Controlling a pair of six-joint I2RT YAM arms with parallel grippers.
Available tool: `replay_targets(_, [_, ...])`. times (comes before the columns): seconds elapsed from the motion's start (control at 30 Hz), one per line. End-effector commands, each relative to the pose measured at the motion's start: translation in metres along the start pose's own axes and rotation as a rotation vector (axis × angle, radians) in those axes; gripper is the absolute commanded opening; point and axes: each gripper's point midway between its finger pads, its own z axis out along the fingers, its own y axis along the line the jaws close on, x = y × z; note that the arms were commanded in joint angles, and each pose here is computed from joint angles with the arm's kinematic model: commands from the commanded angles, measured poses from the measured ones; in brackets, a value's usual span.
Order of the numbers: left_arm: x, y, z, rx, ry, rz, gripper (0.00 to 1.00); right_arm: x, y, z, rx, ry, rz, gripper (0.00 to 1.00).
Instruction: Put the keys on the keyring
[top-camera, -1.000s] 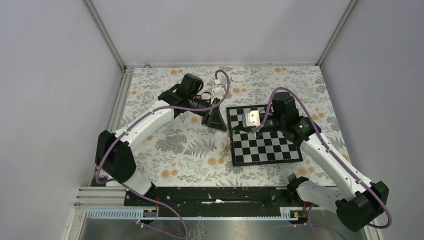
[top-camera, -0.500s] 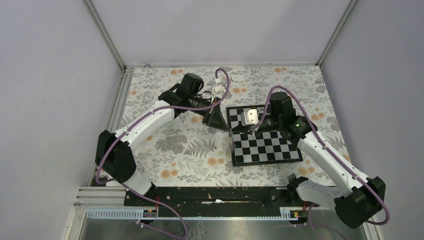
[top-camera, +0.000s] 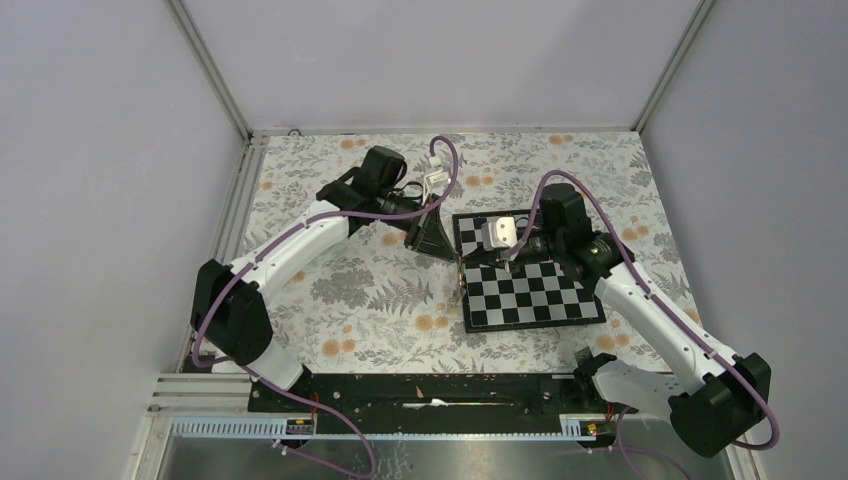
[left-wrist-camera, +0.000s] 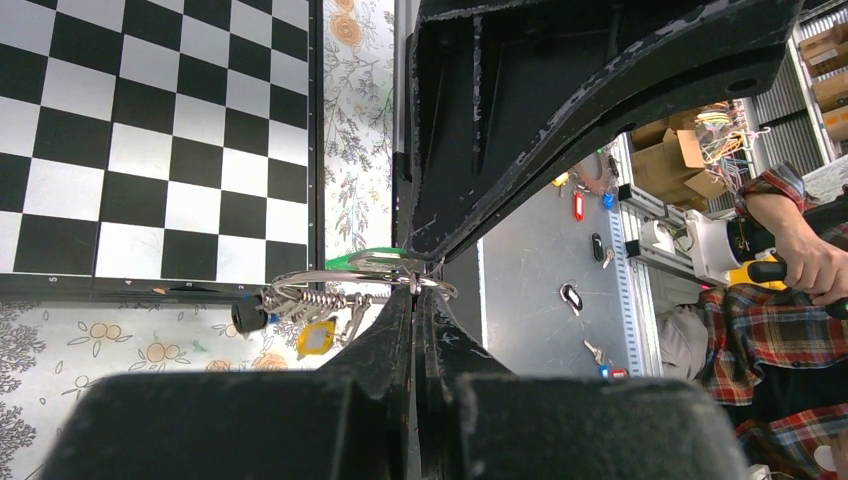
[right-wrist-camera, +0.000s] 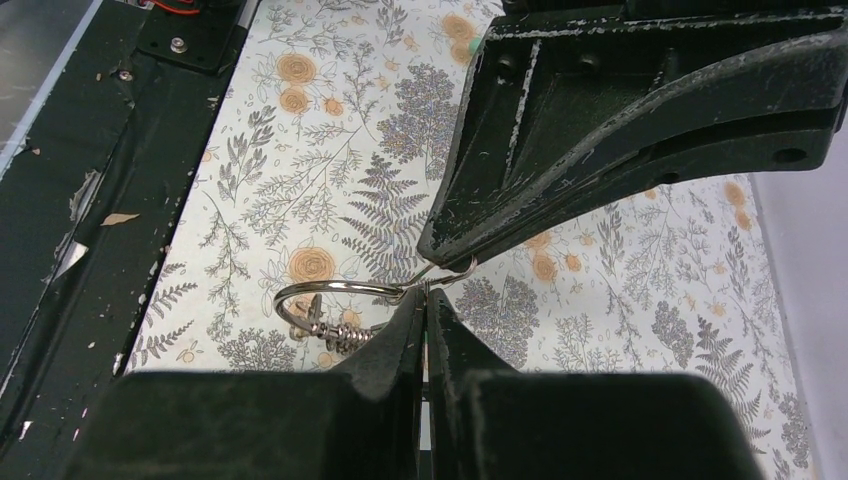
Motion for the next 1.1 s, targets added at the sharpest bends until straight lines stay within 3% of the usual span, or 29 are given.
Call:
replay_targets(0.0, [-0.0098, -0.0116, -0.0002, 0.057, -0.024, 0.043, 0.00, -0.0110, -0.0009, 0.0024, -0.002, -0.041, -0.028, 0.00])
replay_targets(1.07, [-0.0047, -0.0190, 0.0026, 0.094, -0.018, 0.067, 0.00, -0.0110, -0.0028, 0.0075, 0.006, -0.051, -0.008, 0.00])
